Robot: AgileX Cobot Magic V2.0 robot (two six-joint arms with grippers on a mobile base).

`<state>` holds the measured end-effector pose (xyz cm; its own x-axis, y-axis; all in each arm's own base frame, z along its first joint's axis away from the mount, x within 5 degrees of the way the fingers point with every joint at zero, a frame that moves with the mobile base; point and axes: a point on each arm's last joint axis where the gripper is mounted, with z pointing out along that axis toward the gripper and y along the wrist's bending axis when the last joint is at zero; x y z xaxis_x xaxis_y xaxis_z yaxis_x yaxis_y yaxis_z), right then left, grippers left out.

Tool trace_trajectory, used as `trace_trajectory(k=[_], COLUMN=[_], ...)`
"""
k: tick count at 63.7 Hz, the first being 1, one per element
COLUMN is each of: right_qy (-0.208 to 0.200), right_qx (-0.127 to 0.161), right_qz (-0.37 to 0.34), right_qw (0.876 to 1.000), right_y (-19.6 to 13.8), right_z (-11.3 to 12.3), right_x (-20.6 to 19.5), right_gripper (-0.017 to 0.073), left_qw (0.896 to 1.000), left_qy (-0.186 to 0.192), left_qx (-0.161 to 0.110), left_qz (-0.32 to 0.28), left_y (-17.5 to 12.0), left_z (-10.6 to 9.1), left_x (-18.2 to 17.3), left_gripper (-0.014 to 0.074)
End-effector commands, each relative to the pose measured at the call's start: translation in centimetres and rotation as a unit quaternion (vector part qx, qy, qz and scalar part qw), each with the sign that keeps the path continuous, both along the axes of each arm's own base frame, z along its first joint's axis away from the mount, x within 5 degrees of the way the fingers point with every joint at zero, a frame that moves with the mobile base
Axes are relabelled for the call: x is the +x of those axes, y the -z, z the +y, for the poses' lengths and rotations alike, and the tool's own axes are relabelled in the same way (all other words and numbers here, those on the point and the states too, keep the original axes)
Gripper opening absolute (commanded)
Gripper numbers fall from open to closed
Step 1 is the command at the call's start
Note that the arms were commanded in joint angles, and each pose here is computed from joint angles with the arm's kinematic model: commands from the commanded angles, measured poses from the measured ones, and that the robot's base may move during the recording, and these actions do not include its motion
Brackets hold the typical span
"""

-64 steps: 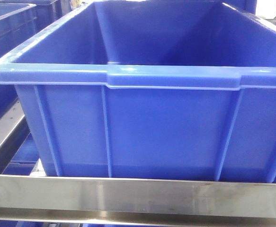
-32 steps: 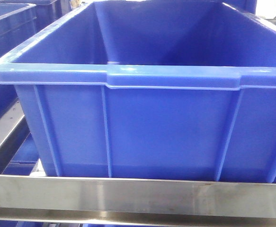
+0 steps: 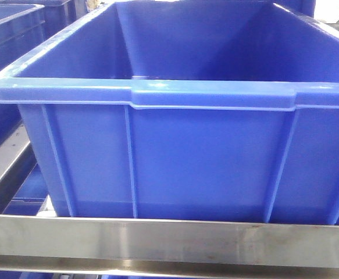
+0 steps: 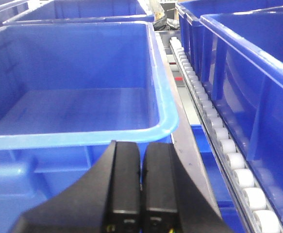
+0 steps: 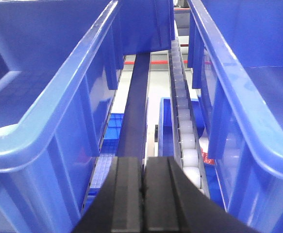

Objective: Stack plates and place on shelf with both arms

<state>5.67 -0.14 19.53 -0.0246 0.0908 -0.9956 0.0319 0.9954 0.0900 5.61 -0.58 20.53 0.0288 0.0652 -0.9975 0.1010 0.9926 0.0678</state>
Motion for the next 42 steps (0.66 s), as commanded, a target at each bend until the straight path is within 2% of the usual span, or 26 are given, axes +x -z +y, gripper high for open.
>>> trace_trajectory(k=[1,42], right_qy=[0.007,0.007], right_qx=[-0.007,-0.007], right_qz=[-0.052,-0.052], right_qw=[0.999,0.999], right_y=[-0.87,-0.87], right_z=[-0.10,-0.10], right_x=[-0.15,-0.15], right_gripper=[0.0049,0.0049], left_qw=[0.998,0.998], left_qy=[-0.001,-0.001], left_qx=[-0.010,-0.010], left_qz=[-0.055,-0.055], left_y=[-0.83,-0.83], left_z=[0.05,0.05], left_x=[-0.24,-0.24], left_gripper=[0.0081,0.0081])
